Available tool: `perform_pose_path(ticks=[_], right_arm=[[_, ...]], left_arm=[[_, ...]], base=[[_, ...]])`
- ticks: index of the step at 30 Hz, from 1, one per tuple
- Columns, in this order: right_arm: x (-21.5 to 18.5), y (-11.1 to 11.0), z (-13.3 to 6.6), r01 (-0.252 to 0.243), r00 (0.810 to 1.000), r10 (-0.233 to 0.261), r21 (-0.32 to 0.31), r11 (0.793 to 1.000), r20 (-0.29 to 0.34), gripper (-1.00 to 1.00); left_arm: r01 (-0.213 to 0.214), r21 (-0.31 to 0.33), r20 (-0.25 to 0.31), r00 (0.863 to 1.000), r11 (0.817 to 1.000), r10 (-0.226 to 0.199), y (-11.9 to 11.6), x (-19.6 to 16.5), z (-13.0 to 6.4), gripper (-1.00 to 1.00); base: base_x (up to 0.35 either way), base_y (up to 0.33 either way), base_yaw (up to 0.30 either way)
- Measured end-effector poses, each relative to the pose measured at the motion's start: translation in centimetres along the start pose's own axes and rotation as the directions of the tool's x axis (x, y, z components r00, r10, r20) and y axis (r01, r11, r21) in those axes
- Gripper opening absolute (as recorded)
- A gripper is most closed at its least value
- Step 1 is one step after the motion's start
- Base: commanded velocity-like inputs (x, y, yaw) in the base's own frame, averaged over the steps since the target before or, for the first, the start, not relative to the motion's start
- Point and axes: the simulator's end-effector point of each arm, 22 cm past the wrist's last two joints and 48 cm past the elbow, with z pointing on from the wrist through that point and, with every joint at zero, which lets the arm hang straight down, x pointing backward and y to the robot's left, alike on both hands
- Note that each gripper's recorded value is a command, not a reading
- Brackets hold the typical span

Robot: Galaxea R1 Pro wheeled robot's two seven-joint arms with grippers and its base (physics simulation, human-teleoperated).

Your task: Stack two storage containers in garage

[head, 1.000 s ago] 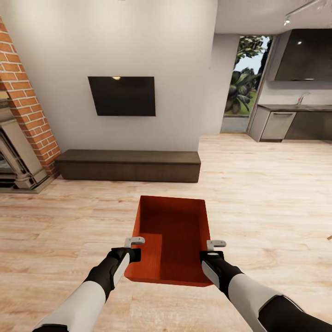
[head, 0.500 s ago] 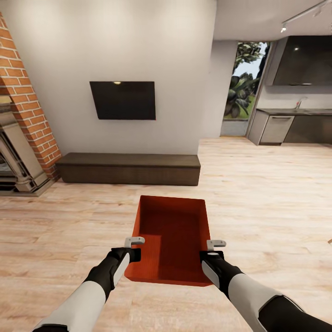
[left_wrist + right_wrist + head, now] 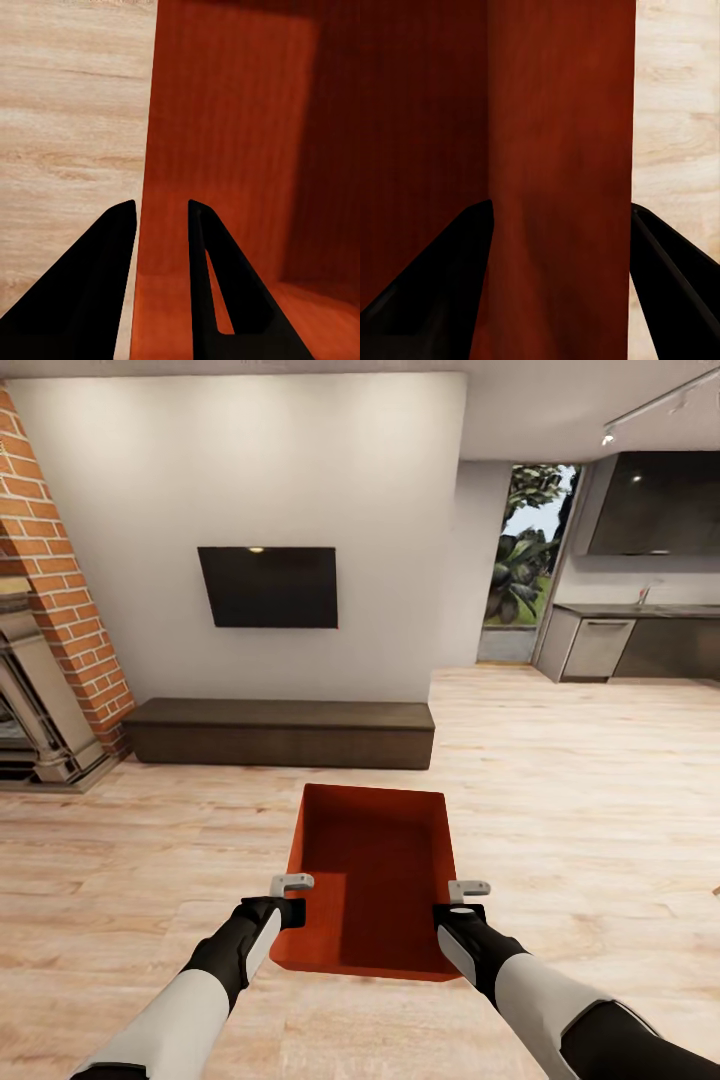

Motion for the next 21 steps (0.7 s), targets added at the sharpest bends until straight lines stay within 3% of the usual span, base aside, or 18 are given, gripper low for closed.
perform_pose_path(ticks=[21], right_arm=[[-1.7, -0.3, -1.1, -0.007, 0.999, 0.007, 0.001, 1.000, 0.032, -1.00]], left_arm=[[-0.002, 0.002, 0.033, 0.999, 1.000, 0.002, -0.2, -1.5, -1.3, -1.00]], base=[[0.000, 0.000, 0.000]])
